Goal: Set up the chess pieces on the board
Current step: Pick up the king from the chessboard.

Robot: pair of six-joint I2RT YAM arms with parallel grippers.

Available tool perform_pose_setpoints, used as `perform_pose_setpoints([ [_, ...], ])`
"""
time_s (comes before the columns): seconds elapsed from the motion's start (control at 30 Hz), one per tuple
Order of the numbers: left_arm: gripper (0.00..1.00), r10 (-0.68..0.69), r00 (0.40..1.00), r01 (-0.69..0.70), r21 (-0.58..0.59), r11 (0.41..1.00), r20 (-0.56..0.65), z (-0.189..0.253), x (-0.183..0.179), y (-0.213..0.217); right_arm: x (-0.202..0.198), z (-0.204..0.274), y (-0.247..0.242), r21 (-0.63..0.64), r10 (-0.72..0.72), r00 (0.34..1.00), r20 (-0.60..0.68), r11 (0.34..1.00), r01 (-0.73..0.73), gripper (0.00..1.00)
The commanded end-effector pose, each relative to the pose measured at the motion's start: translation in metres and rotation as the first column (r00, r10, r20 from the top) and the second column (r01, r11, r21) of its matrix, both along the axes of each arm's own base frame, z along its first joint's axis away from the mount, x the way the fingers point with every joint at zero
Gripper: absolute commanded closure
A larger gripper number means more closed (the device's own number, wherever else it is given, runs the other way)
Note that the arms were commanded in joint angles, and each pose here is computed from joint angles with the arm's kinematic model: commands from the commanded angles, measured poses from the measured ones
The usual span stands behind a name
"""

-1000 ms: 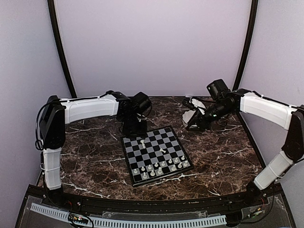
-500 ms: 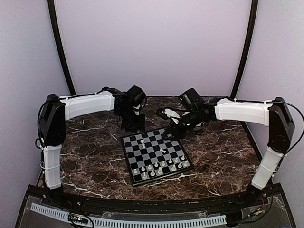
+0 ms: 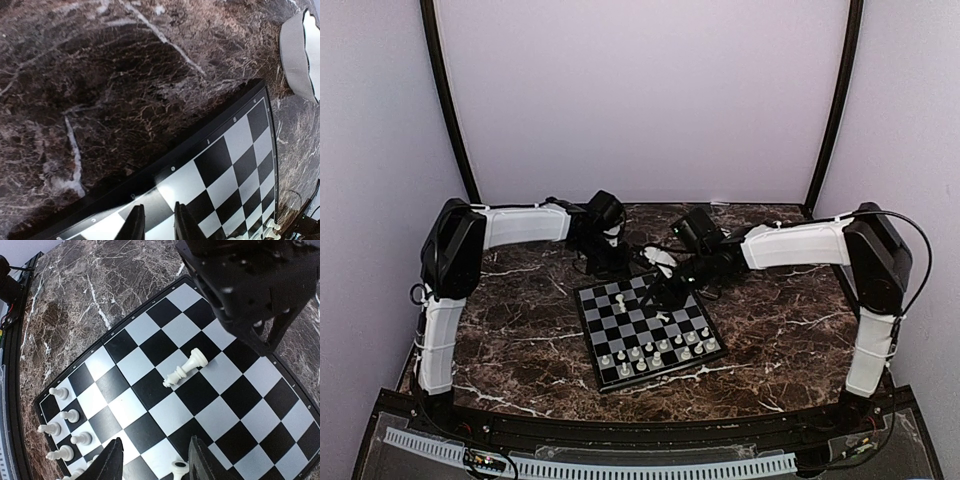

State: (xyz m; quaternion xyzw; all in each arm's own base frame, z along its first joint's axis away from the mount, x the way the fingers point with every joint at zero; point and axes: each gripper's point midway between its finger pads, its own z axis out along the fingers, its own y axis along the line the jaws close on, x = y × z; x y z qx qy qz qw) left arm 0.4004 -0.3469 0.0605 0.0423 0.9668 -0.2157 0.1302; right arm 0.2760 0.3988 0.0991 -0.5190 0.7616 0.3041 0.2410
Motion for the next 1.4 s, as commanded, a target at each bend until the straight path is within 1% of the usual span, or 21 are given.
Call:
perform_pose_setpoints([
  [0.0,0.80,-0.059,0.998,0.059,-0.051,0.997,0.001,0.001,-0.002,-0.014,0.011,-0.005,0.019,0.027,-0.029,1.000,0.009,0.999,0.028,0.53],
  [0.17,0.85,-0.077,0.995,0.076,-0.022,0.997,-0.056,-0.008,-0.020,-0.004,0.022,-0.021,0.032,0.000,-0.055,0.998,-0.028,0.999,0.055,0.52],
  [0.37,0.86,-0.065,0.996,0.064,-0.019,0.998,-0.057,-0.007,-0.043,0.015,0.021,-0.027,0.042,-0.011,-0.029,1.000,-0.013,1.000,0.028,0.51],
  [0.53,0.86,-0.044,0.998,0.043,-0.033,0.999,-0.048,0.001,-0.057,0.025,0.017,-0.030,0.050,-0.005,-0.006,1.000,-0.024,1.000,0.006,0.46],
  [0.57,0.86,-0.041,0.997,0.039,-0.027,0.999,-0.059,-0.003,-0.061,0.029,0.016,-0.032,0.052,-0.006,-0.001,1.000,-0.028,1.000,0.001,0.46],
  [0.73,0.86,-0.020,0.998,0.018,-0.030,0.999,-0.062,-0.003,-0.069,0.035,0.016,-0.037,0.058,-0.008,0.005,0.999,-0.036,1.000,-0.005,0.45],
  [1.03,0.86,-0.008,0.998,0.006,-0.027,1.000,-0.059,0.001,-0.075,0.036,0.010,-0.054,0.054,-0.045,0.021,0.999,-0.047,0.999,-0.023,0.44],
  [1.1,0.86,-0.010,0.998,0.008,-0.030,1.000,-0.059,0.002,-0.076,0.035,0.011,-0.056,0.056,-0.053,0.015,0.999,-0.037,0.998,-0.017,0.45],
  [1.17,0.86,-0.012,0.998,0.010,-0.034,0.999,-0.055,0.004,-0.076,0.034,0.015,-0.060,0.057,-0.074,-0.004,1.000,-0.017,0.997,0.003,0.49],
  [1.3,0.86,-0.007,0.999,0.005,-0.035,0.999,-0.051,0.007,-0.077,0.035,0.027,-0.066,0.053,-0.137,-0.036,0.997,0.070,0.990,0.045,0.53],
  [1.37,0.86,-0.002,0.999,0.001,-0.037,0.999,-0.050,0.007,-0.079,0.036,0.032,-0.067,0.049,-0.164,-0.033,0.993,0.111,0.985,0.051,0.54],
])
